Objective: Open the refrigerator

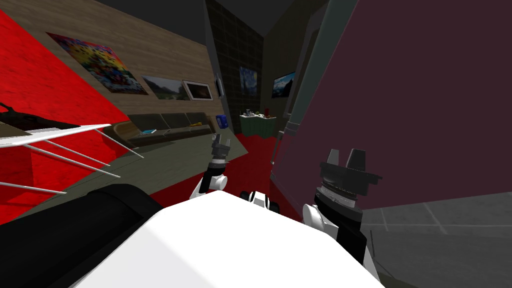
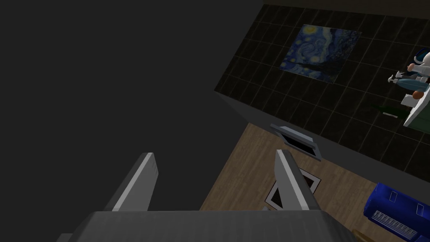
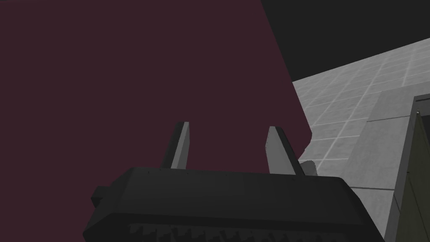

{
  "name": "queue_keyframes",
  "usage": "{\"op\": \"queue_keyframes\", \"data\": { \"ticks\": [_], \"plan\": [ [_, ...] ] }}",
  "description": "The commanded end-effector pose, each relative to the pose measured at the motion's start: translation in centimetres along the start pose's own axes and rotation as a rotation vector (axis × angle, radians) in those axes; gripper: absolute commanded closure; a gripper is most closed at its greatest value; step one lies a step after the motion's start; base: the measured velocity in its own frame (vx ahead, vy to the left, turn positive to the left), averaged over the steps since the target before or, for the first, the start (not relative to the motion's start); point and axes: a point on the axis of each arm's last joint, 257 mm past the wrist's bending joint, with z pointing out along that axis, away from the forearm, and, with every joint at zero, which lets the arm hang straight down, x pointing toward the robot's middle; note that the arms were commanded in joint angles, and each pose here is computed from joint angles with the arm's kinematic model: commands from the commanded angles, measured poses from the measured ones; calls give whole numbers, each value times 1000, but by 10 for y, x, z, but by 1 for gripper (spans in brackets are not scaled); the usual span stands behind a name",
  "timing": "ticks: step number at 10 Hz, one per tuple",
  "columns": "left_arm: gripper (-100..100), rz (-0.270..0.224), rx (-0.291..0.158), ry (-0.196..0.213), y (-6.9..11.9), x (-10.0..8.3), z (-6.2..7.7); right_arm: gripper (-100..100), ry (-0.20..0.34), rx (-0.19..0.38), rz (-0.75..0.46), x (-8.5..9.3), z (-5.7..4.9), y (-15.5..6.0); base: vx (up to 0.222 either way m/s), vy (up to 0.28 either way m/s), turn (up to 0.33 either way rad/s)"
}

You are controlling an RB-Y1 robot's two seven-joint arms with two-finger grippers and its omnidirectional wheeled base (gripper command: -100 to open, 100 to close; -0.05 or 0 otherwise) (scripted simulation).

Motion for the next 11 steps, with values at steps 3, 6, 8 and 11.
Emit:
{"op": "queue_keyframes", "data": {
  "ticks": [3, 6, 8, 11],
  "plan": [
    [0, 0, -1, 0, 0, 0, 0, -100, 102, -18, 42, 15, 0, 8, 21, 7, 12],
    [0, 0, -1, 0, 0, 0, 0, -100, 141, -55, 149, 21, 1, 22, 64, 15, 29],
    [0, 0, -1, 0, 0, 0, 0, -100, 146, -86, 242, 22, 2, 34, 87, 33, 43],
    [0, 0, -1, 0, 0, 0, 0, -100, 130, -120, 363, 17, 2, 45, 63, 23, 31]
  ]
}}
